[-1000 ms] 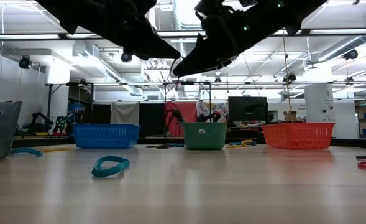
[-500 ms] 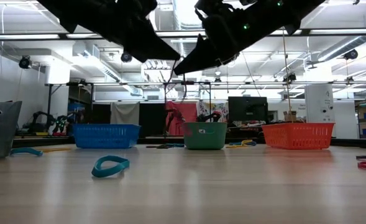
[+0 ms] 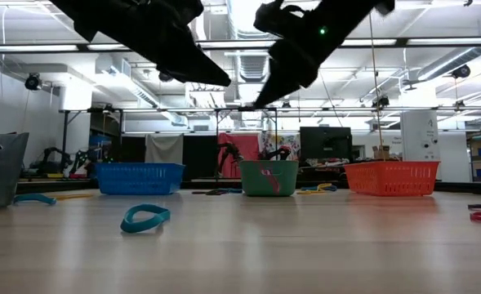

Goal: Sort rubber bands into baskets
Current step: Put the left red rubber band into the orange bin

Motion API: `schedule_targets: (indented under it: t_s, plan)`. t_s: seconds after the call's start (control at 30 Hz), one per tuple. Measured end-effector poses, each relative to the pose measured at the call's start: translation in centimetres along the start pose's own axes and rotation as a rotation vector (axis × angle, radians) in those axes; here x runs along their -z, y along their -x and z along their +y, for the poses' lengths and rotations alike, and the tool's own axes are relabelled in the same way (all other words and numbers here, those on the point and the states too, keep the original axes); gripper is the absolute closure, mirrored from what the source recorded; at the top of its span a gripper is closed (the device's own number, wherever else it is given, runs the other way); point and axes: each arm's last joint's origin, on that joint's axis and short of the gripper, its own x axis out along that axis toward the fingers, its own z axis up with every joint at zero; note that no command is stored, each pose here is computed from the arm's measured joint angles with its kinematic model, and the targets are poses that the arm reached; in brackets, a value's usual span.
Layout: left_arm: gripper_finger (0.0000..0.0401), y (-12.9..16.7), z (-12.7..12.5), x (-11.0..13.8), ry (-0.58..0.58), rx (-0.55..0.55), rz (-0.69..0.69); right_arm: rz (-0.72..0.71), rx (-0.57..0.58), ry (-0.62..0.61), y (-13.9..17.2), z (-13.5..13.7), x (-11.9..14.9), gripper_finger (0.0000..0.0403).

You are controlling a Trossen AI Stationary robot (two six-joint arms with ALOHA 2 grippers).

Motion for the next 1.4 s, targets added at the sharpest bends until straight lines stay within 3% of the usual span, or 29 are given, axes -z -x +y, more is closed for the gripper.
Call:
schedule_targets:
  t_s: [0.33, 0.67, 1.07, 1.23, 1.4]
  plan:
    - [0.0274, 2.4, 0.3, -0.1, 0.077, -0.002, 0.053, 0.359, 0.236, 0.128, 4.3, -4.4, -2.1, 0.0394]
    - [0.0287, 4.8, 0.7, -0.9, 0.135, -0.008, 0.018, 0.654, 0.342, 0.041, 5.1, -11.7, 0.0, 0.0394]
    - [0.0287, 5.4, 0.8, -0.6, 0.144, -0.017, 0.05, 0.901, 0.224, -0.273, 3.8, -18.9, 4.5, 0.0394]
    - [0.0287, 5.5, 0.8, -0.3, 0.154, -0.04, 0.081, 0.956, 0.107, -0.382, 3.4, -19.7, 6.0, 0.0394]
    - [0.0287, 5.5, 0.8, -0.3, 0.16, -0.046, 0.088, 1.004, 0.075, -0.429, 2.9, -19.3, 7.4, 0.0394]
